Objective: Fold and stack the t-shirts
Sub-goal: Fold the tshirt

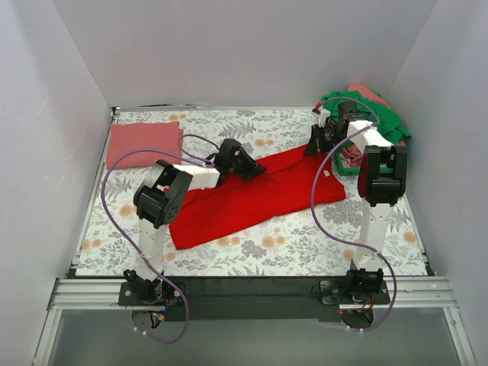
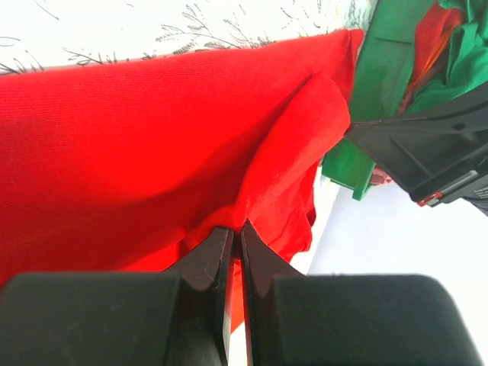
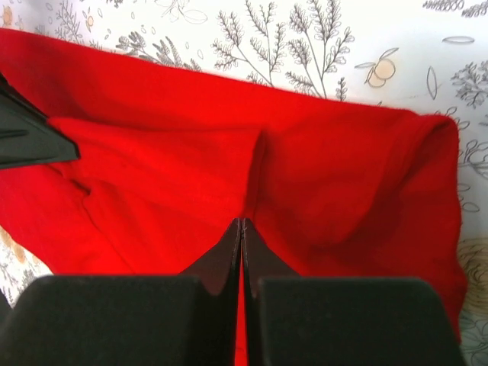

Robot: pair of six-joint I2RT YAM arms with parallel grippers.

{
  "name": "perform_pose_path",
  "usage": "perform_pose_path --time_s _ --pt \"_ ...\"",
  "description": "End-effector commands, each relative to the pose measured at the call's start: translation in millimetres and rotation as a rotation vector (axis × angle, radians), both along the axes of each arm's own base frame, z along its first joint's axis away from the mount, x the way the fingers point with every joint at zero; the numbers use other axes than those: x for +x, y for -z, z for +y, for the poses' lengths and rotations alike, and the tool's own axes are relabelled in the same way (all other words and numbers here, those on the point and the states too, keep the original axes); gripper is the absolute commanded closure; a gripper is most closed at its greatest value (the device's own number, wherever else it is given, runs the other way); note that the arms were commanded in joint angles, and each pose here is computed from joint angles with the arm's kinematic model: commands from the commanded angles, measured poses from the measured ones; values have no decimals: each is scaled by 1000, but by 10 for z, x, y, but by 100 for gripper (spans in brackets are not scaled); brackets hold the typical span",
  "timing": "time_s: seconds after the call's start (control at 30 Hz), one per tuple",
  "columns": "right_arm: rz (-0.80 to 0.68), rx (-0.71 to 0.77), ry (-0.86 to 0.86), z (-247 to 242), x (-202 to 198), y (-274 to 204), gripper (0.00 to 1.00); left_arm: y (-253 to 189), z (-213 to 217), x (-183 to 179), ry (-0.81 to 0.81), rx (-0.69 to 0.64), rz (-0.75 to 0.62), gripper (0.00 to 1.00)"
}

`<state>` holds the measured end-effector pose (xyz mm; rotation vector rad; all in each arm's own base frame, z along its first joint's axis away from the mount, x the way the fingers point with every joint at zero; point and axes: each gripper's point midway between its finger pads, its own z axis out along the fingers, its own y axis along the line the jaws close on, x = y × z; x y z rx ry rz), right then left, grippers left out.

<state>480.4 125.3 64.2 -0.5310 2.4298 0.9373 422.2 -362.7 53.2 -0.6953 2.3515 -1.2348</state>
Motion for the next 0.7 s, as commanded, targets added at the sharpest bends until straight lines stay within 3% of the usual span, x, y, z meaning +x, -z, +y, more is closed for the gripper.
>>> perform_pose_path --time_s 0.0,0.67 --pt "-90 -11 -6 -70 29 -271 99 -379 -29 18 26 -58 -61 100" --pt "-79 -53 -10 -123 -128 -202 99 -309 -63 -166 111 -63 -25 100"
